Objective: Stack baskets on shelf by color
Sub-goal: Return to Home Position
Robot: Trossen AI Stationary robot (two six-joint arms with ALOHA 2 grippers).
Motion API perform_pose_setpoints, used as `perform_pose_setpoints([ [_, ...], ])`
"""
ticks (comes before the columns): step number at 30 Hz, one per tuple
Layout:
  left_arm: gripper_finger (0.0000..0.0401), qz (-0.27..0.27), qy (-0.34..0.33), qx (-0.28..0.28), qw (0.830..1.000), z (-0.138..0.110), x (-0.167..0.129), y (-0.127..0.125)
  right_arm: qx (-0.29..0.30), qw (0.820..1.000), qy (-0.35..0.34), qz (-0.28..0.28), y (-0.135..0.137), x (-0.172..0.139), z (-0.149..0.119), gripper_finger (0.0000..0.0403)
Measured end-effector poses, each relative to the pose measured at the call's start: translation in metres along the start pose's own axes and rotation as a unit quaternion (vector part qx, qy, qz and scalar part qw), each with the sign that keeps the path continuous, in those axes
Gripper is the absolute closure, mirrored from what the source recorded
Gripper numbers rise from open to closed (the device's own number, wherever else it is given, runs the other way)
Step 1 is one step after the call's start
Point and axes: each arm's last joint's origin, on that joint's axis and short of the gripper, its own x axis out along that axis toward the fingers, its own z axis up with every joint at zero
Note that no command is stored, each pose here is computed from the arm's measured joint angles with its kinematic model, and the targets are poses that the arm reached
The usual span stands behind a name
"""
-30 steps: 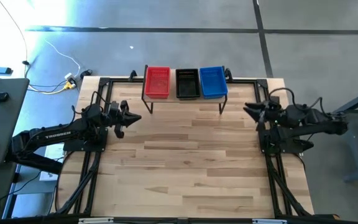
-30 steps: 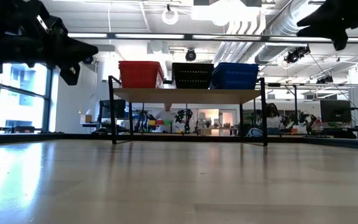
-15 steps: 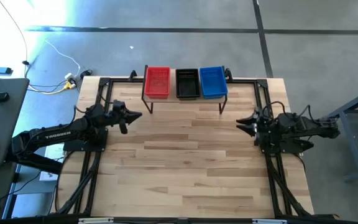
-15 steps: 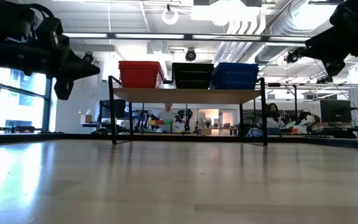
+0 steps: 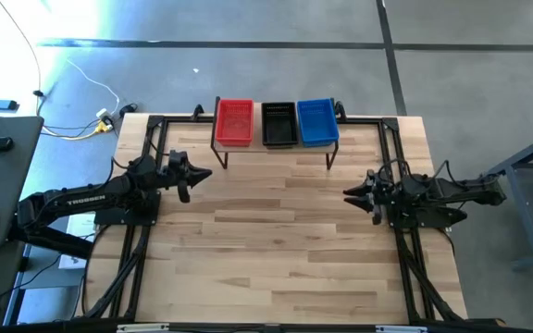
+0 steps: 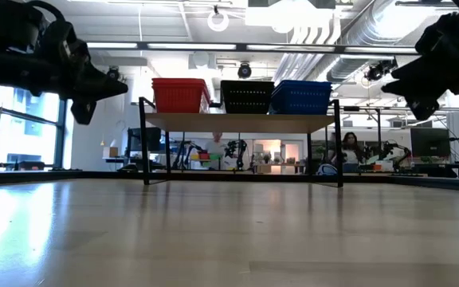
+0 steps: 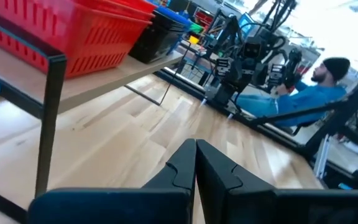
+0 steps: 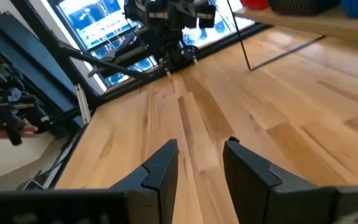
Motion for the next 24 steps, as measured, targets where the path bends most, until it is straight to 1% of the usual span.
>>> perform_pose_setpoints([
  [4,0.04,0.0,0.0,0.021,1.0,0.0,0.0,0.0,0.003,1.0,-0.005,0.003,0.0,0.001,0.0,0.0289],
  [8,0.04,-0.005,-0.006,0.024,1.0,0.001,0.0,-0.001,0.006,1.0,-0.004,0.002,0.0,0.001,0.0,0.0289],
  [12,0.04,-0.059,-0.036,0.043,0.997,0.009,-0.001,-0.007,0.035,0.999,-0.006,-0.002,0.0,0.001,0.0,0.0289],
  [15,0.0401,-0.093,-0.04,0.05,0.994,0.011,-0.003,-0.01,0.033,0.999,-0.006,-0.003,0.0,0.001,0.0,0.0289],
  [18,0.0401,-0.122,-0.032,0.034,0.991,0.012,-0.004,-0.013,0.023,1.0,-0.005,-0.001,0.0,0.001,0.0,0.0289],
  [21,0.0401,-0.152,-0.027,0.022,0.988,0.012,-0.007,-0.016,0.025,1.0,-0.005,-0.001,0.0,0.001,0.0,0.0289],
  [24,0.0401,-0.162,-0.042,0.02,0.986,0.015,-0.009,-0.019,0.025,1.0,-0.005,-0.001,0.0,0.001,0.0,0.0289],
])
